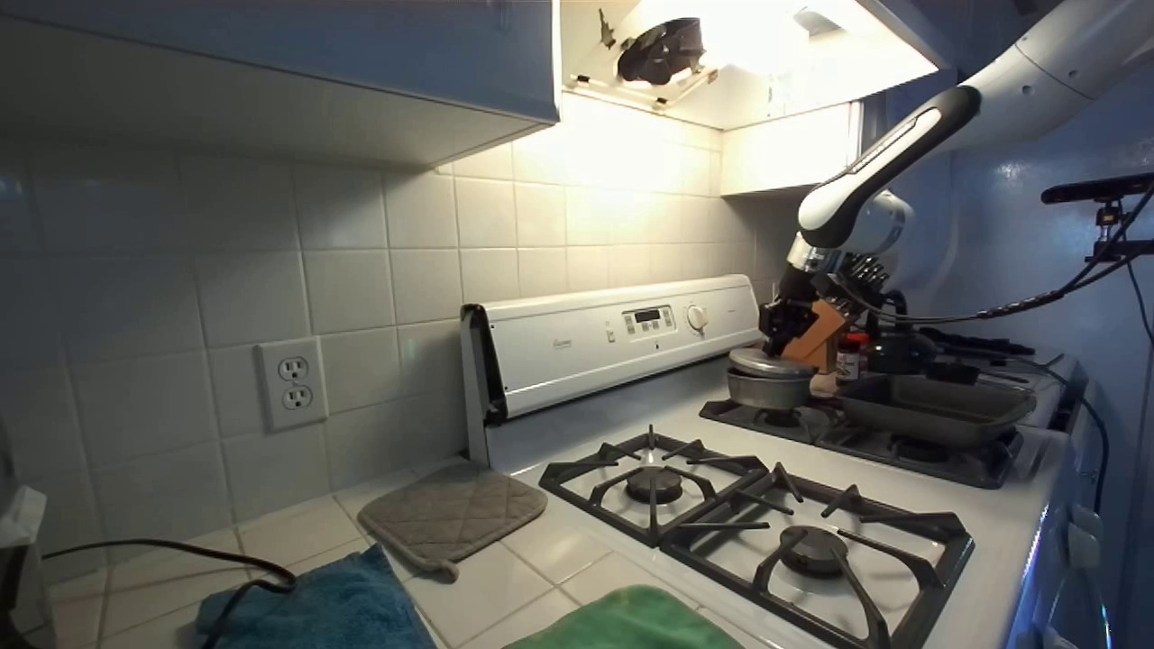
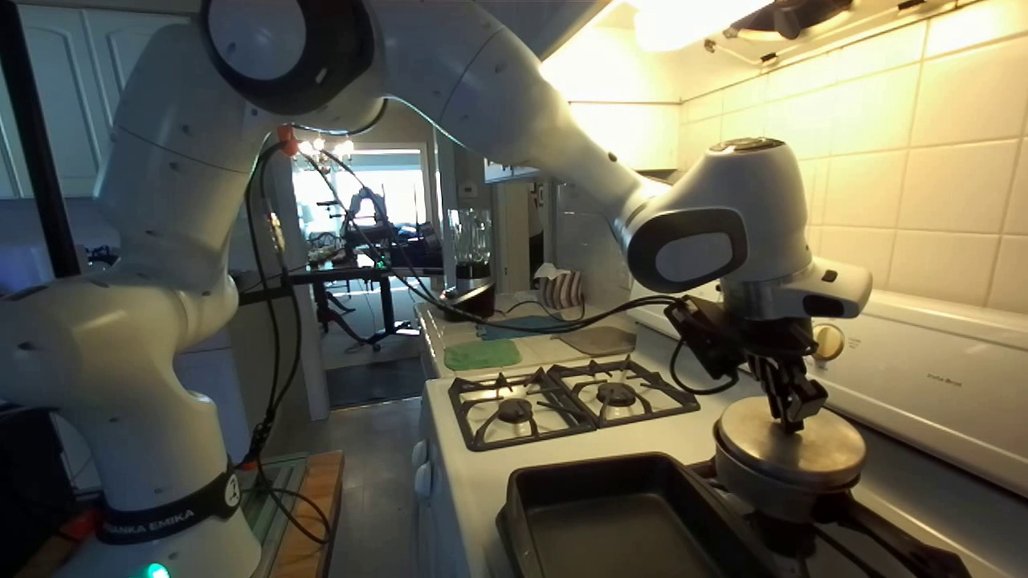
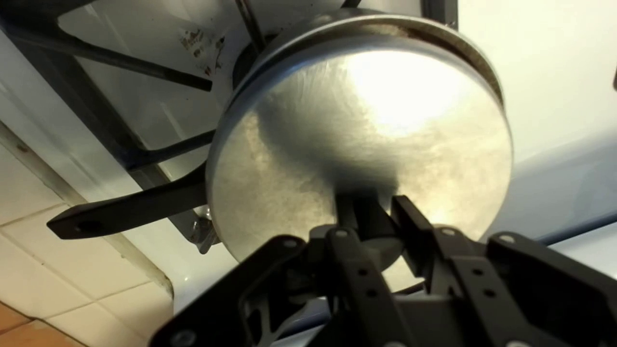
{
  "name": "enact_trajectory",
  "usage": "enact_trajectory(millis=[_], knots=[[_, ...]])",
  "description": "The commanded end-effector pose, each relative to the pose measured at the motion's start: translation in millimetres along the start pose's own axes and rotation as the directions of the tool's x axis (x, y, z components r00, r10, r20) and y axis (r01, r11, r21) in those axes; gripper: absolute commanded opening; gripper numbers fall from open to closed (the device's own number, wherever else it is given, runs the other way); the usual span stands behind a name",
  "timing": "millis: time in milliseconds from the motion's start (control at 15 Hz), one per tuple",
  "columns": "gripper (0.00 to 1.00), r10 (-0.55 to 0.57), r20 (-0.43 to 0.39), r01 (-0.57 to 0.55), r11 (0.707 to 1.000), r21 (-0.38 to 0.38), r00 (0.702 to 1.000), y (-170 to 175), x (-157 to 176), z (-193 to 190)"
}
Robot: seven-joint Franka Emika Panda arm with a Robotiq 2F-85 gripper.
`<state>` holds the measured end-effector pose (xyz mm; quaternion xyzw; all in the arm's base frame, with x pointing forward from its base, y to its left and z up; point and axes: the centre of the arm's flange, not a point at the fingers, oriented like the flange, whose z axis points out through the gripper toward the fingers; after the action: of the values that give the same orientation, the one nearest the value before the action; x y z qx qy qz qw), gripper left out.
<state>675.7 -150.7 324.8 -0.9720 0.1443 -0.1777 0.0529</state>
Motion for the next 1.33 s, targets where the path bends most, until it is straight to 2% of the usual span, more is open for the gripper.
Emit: enact_trajectory(millis=[0,1000,1067,1133,1267], knots=[[0.06,-0.012,0.021,0.011,0.999,0.032,1.0,0.3,9.0,2.2],[0.06,-0.021,0.055,0.022,1.0,-0.011,0.998,-6.6,9.0,21.0],[0.18,-0.021,0.057,0.022,1.0,-0.011,0.998,-7.3,9.0,22.3],[0.51,-0.021,0.057,0.022,1.0,-0.012,0.998,-8.3,9.0,23.1],[0.58,-0.025,0.059,0.025,1.0,-0.008,0.998,-10.7,9.7,23.4]])
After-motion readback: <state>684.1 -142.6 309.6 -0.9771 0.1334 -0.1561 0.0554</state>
